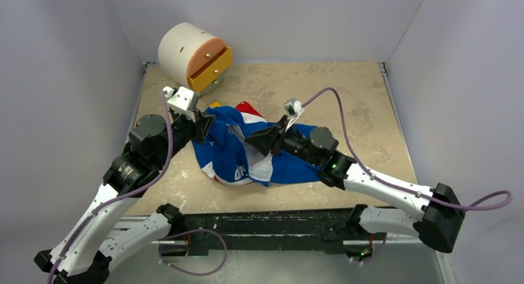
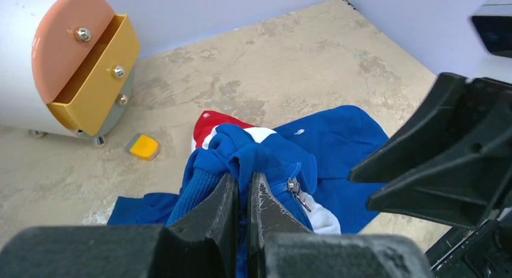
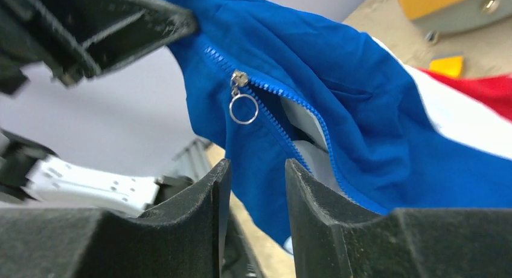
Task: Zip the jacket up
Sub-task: Zip the zipper on the jacket.
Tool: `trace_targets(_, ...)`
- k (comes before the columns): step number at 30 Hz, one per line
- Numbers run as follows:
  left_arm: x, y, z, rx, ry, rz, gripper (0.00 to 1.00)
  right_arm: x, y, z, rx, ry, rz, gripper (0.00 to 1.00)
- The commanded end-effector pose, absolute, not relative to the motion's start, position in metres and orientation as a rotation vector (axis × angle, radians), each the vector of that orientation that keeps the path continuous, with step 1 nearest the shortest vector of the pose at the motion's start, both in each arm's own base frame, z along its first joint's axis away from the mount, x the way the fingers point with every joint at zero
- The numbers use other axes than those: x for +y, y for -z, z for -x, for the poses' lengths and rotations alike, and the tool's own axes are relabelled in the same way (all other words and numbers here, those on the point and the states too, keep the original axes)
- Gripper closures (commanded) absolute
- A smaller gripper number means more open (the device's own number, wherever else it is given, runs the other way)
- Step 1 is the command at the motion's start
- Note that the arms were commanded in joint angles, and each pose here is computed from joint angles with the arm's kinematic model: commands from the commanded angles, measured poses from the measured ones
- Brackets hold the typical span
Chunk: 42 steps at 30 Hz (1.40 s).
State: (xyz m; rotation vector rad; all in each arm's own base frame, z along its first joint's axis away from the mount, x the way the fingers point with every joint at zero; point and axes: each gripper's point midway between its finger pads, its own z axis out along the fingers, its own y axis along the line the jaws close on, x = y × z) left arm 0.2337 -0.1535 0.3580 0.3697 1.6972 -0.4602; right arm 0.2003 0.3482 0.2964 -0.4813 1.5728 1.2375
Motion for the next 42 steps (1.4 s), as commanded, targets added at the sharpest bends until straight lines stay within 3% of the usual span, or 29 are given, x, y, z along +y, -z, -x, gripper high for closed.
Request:
trace_targets(1, -0.156, -0.389, -0.236, 1.573, 0.485, -0.366, 1.0, 0.362, -0.338, -0.2, 1.654, -1.629, 0.14, 0.58)
trace_targets(7, -0.157, -0.388, -0.237, 1.576, 0.487, -0.365, 1.0, 0.377, -0.344, -0.199, 1.657, -1.763, 0.132, 0.58)
trace_targets(42, -0.16, -0.387, -0.236, 1.583, 0.499, -0.374, 1.0, 0.402, -0.328, -0.231, 1.695, -1.773, 0.125, 0.65)
